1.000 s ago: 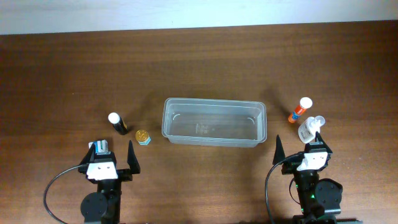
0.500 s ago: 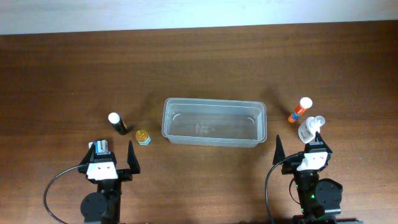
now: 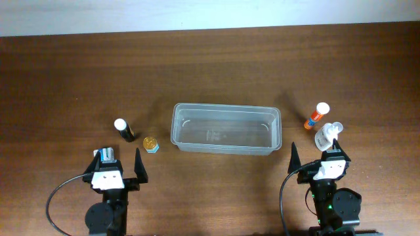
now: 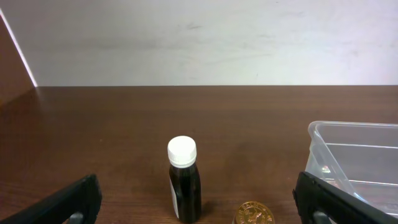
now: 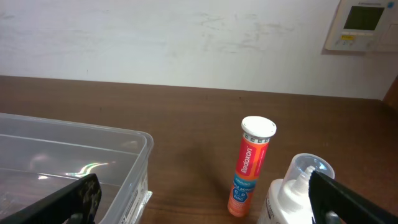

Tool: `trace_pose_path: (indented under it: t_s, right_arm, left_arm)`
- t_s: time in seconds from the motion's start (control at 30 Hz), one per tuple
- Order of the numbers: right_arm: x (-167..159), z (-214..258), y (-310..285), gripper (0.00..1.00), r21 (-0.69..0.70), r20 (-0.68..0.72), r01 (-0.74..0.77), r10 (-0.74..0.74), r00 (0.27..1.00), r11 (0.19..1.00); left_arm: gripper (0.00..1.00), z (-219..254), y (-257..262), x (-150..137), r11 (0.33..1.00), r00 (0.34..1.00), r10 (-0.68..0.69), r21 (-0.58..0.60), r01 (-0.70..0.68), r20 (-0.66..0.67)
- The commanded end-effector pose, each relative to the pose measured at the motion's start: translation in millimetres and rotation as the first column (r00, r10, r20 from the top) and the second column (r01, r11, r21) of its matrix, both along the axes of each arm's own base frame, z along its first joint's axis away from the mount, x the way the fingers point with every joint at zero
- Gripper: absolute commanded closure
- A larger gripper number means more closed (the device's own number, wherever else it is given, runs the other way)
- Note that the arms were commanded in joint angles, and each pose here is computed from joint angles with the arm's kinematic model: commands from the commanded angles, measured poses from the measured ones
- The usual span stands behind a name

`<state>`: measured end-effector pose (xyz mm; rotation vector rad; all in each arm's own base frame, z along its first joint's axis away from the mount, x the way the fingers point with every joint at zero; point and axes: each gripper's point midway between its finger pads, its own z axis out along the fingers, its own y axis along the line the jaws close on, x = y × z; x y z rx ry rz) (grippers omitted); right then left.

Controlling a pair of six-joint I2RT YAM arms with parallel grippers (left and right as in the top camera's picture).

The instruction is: Pack container

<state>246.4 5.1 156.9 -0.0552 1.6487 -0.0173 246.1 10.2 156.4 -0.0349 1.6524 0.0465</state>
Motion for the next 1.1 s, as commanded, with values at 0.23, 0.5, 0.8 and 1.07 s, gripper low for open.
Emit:
trace_pose_path:
  t_s: [0.23,0.5,0.8,1.07]
  right_arm:
    - [-0.4,-1.2,4.1,0.02,0.005,0.000,-0.019,0.019,1.000,1.000]
    - [-0.4,-1.7,4.1,0.02,0.005,-0.002,-0.019,0.019,1.000,1.000]
    - [-1.0,3.6,4.1,0.02,0.028,0.006,-0.018,0.018,1.000,0.999]
    - [-7.1,22.8,3.7,0.02,0.027,-0.038,-0.015,0.017,0.999,1.000]
  left_arm:
    - [0.00,-0.1,-3.9,-0.3,1.000,1.000,-0.022,0.007,0.022,0.001]
    - [0.00,3.8,-1.4,-0.1,1.000,1.000,-0.008,0.009,0.007,0.017]
    - [0.00,3.0,-8.4,0.0,0.996,0.999,-0.041,-0.081,0.043,0.018]
    - [0.00,18.0,-11.8,-1.2,0.986,0.998,-0.054,-0.153,0.060,0.044]
